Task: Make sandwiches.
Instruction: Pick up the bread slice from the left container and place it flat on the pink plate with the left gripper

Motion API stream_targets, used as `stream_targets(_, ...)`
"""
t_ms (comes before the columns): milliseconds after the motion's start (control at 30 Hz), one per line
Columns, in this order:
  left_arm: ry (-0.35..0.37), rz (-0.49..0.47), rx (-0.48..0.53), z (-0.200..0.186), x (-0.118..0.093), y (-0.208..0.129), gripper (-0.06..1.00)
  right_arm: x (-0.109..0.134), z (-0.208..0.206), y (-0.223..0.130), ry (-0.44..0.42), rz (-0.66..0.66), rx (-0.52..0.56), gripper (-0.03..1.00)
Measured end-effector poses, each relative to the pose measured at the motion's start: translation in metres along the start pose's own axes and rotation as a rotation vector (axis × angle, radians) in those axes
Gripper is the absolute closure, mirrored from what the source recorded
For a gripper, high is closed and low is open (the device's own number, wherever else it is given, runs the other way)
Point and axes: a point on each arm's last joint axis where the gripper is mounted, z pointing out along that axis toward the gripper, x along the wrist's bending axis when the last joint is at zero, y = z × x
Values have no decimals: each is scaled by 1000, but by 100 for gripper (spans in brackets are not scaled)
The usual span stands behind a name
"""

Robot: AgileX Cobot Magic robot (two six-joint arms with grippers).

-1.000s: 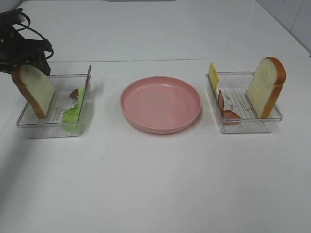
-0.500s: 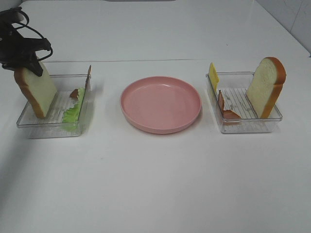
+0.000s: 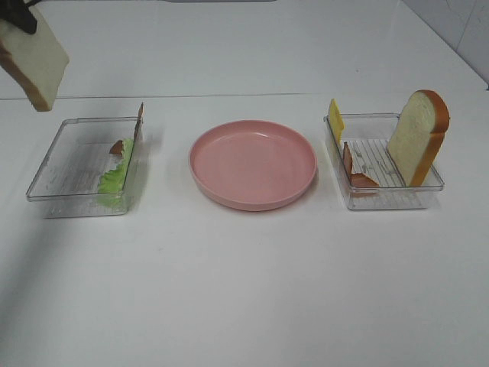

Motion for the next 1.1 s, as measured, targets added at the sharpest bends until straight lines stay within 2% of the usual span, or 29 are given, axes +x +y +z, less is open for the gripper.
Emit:
stream_targets(33, -18, 23, -42, -10, -13, 3, 75, 0, 0, 0, 0, 0, 0, -2)
stream_targets(100, -28, 33, -61, -13, -20, 5, 75, 0, 0, 0, 0, 0, 0, -2)
stream_targets(133, -57, 47, -95, -16, -33, 8, 75, 0, 0, 0, 0, 0, 0, -2)
stream_targets(233, -75, 51, -113, -17, -41, 10, 75, 0, 0, 0, 0, 0, 0, -2)
stream_targets(300, -133, 60, -141, -16, -64, 11, 75, 0, 0, 0, 0, 0, 0, -2)
stream_targets(333, -133, 60, -141, -16, -64, 11, 75, 0, 0, 0, 0, 0, 0, -2)
stream_targets(367, -176, 52, -156, -14, -78, 10, 75, 0, 0, 0, 0, 0, 0, -2)
stream_targets(400, -176, 52, -156, -14, -78, 10, 75, 0, 0, 0, 0, 0, 0, -2)
stream_targets(467, -246, 45, -166, -9, -98, 8, 75, 0, 0, 0, 0, 0, 0, -2)
stream_targets(500, -246, 45, -166, -9, -98, 8, 75, 0, 0, 0, 0, 0, 0, -2)
stream_targets(567, -325, 33, -154, 2, -118, 3, 75, 0, 0, 0, 0, 0, 0, -2)
stream_targets(600, -325, 33, -154, 2, -118, 3, 75, 0, 0, 0, 0, 0, 0, -2)
stream_targets(667, -426, 11, -110, 25, -143, -9, 75, 0, 0, 0, 0, 0, 0, -2)
stream_targets(733, -443, 12, -93, 33, -148, -12, 75, 0, 0, 0, 0, 0, 0, -2)
stream_targets(767, -482, 7, -60, 49, -159, -20, 75, 0, 0, 0, 0, 0, 0, -2)
stream_targets(867, -500, 1, -39, 57, -163, -25, 75, 0, 0, 0, 0, 0, 0, -2)
stream_targets(933, -556, -48, 30, 90, -176, -42, 75, 0, 0, 0, 0, 0, 0, -2)
stream_targets(1000, -563, -62, 47, 98, -177, -46, 75, 0, 0, 0, 0, 0, 0, -2)
stream_targets(1100, -600, -141, 97, 125, -179, -58, 75, 0, 0, 0, 0, 0, 0, -2)
